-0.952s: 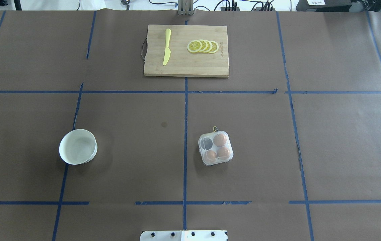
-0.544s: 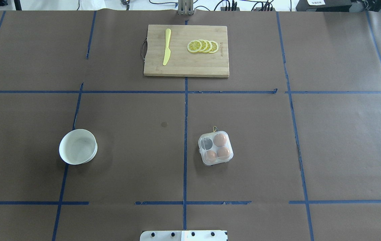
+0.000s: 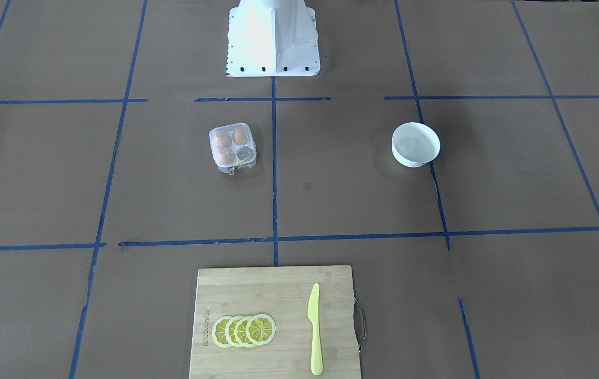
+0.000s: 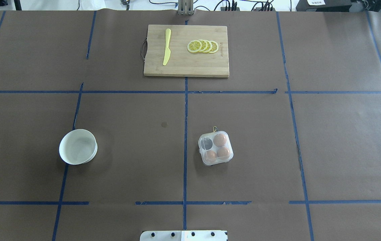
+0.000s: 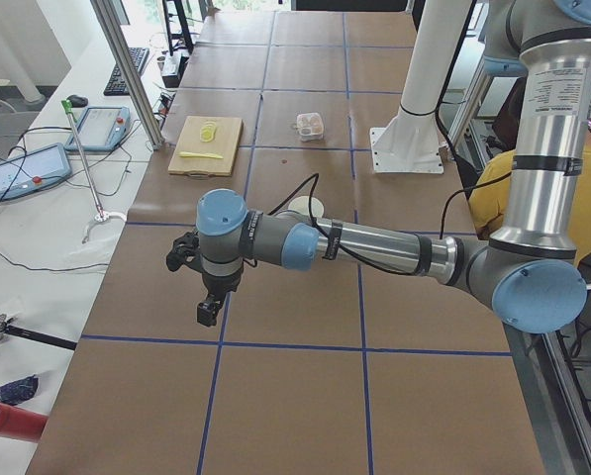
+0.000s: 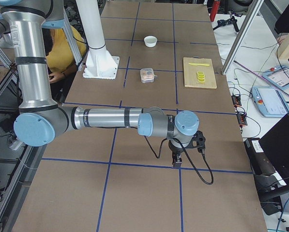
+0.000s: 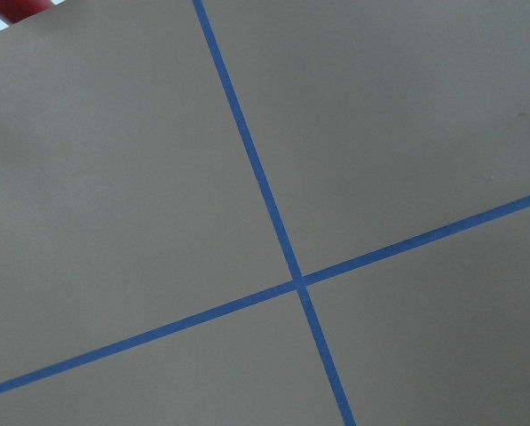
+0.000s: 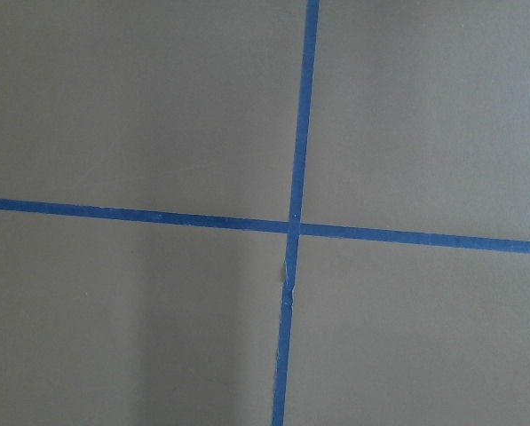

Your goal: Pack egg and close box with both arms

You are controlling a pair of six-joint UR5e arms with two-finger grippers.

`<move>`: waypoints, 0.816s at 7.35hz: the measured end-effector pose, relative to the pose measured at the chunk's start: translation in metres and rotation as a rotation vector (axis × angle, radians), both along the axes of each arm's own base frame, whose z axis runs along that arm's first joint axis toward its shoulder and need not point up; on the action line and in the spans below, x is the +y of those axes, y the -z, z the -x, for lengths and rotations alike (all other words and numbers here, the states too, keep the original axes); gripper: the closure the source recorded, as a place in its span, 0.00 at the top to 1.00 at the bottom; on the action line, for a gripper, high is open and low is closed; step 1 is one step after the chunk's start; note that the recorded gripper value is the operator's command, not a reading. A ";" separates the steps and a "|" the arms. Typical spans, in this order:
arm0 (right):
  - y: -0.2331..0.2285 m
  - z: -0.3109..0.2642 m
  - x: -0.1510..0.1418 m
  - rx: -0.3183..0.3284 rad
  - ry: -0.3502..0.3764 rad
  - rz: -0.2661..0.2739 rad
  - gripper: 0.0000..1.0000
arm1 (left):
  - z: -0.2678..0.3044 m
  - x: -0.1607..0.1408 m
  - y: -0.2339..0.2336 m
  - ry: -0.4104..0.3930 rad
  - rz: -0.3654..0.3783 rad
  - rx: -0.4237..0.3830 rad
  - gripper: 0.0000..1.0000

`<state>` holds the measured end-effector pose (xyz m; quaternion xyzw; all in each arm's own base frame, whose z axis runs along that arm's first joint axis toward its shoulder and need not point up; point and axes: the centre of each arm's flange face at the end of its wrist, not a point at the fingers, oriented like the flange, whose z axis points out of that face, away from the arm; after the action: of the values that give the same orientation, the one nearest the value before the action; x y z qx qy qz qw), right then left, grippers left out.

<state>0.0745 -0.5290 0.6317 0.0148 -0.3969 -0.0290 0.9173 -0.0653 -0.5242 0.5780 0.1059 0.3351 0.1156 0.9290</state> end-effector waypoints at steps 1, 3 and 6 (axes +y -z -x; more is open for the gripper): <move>-0.002 0.000 0.002 0.000 0.000 0.003 1.00 | -0.001 0.003 -0.001 -0.002 0.039 0.002 1.00; -0.005 0.000 0.005 0.000 0.002 0.007 1.00 | -0.002 0.005 -0.005 -0.002 0.067 0.005 1.00; -0.007 0.000 0.007 -0.001 0.005 0.008 1.00 | -0.004 0.005 -0.005 -0.002 0.071 0.009 1.00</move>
<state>0.0743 -0.5221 0.6388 0.0101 -0.3976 -0.0295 0.9171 -0.0617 -0.5196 0.5830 0.0730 0.3434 0.1038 0.9306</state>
